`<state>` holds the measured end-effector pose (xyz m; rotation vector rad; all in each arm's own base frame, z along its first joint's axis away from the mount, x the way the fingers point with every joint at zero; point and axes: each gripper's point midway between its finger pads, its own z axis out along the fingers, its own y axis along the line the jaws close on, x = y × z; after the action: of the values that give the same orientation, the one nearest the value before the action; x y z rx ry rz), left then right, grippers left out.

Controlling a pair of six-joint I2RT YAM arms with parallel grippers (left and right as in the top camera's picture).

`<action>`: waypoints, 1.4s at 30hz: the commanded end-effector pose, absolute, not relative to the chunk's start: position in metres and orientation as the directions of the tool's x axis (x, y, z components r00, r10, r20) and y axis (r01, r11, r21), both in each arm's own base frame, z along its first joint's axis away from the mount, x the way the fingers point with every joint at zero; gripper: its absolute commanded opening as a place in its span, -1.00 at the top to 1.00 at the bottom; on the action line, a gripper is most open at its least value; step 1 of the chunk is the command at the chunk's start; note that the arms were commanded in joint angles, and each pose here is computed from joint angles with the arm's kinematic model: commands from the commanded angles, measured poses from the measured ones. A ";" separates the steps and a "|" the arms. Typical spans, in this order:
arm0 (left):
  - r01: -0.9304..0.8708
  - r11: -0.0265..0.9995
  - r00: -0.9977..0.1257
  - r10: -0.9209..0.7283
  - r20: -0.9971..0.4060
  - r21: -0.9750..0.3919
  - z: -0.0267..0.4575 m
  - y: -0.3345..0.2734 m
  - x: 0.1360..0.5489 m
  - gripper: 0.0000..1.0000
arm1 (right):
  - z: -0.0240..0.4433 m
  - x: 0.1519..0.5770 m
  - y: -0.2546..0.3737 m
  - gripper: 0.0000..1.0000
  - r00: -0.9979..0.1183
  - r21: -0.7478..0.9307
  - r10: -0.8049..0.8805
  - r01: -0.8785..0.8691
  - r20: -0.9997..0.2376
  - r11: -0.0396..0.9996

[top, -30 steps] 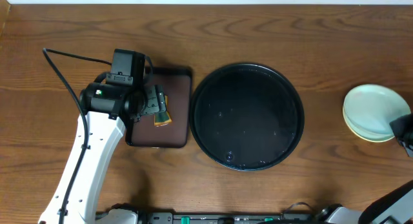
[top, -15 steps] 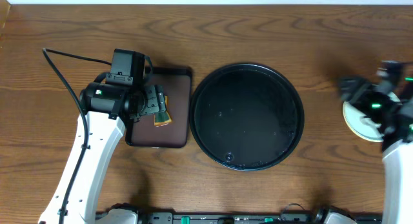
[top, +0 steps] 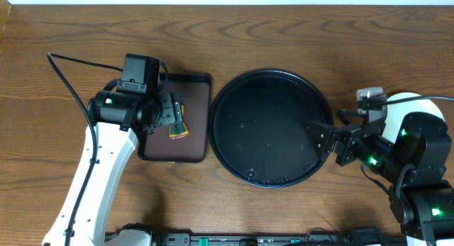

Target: Clean dirty plates on tray and stack at the side

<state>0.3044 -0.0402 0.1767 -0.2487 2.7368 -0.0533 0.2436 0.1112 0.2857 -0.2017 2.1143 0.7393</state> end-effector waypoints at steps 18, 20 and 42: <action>-0.165 0.984 -0.902 -0.180 -0.393 -0.073 0.183 -0.039 0.308 -0.67 | 0.191 0.203 0.090 -0.99 -0.159 0.048 -0.037 -0.502 -0.987 0.864; -0.165 0.984 -0.902 -0.180 -0.393 -0.073 0.183 -0.039 0.308 -0.67 | 0.192 0.207 0.093 -0.99 -0.083 0.015 -0.033 -0.517 -0.996 0.856; -0.165 0.984 -0.902 -0.180 -0.393 -0.073 0.183 -0.039 0.308 -0.67 | 0.165 0.224 0.090 -0.98 -0.028 -0.014 -0.033 -0.499 -0.999 0.866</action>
<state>0.3045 -0.0402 0.1767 -0.2488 2.7372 -0.0532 0.2237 0.0908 0.1654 -0.4286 1.5669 0.4008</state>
